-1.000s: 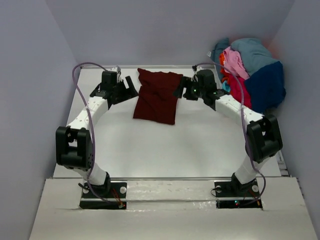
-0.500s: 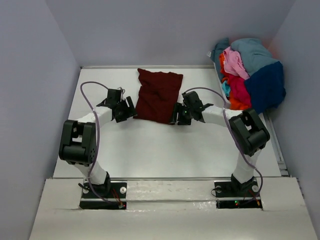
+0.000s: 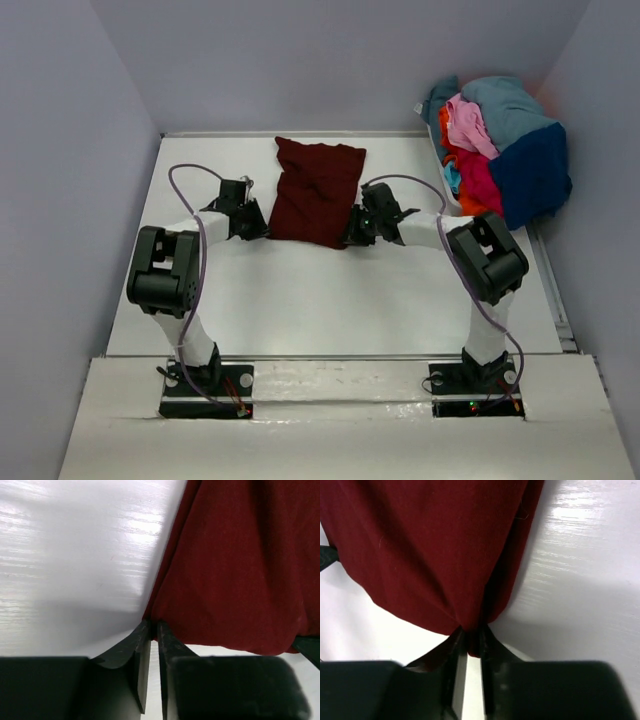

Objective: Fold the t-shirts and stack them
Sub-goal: Grab one side of the 2/3 rectangular tshirt with both arms

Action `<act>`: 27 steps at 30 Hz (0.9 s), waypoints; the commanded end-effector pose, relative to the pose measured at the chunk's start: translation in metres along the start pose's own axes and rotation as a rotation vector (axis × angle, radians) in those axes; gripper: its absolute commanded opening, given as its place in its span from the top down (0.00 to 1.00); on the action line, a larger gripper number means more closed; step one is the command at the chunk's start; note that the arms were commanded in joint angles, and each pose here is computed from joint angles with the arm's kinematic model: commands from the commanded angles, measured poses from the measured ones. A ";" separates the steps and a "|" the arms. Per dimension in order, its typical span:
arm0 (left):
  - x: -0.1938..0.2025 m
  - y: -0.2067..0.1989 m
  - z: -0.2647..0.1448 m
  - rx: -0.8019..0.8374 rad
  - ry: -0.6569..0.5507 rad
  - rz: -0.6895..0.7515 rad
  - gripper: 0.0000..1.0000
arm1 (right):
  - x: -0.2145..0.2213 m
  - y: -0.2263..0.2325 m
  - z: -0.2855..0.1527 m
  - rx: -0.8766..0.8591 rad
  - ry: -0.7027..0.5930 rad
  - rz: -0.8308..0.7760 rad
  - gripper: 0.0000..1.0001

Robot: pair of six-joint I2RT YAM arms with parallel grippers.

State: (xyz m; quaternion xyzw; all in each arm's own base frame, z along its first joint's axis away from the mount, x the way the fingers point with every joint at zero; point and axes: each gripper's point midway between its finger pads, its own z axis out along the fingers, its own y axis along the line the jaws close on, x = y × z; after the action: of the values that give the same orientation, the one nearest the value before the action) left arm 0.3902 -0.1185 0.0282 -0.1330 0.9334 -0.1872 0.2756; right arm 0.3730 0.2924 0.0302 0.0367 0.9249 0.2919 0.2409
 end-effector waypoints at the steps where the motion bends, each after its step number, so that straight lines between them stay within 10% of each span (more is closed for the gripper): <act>1: 0.004 -0.011 0.004 0.052 0.003 0.022 0.86 | -0.005 -0.007 0.009 0.021 -0.044 -0.007 0.93; 27: 0.048 -0.082 -0.146 0.078 -0.313 -0.048 0.94 | 0.039 0.010 -0.135 -0.061 -0.120 -0.039 0.93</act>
State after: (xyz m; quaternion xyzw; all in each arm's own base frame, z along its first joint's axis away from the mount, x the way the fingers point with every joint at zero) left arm 0.2897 -0.1800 0.1335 -0.1237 0.8846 -0.2251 0.3893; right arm 0.2793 0.2442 0.0731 0.0283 0.9168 0.3022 0.2595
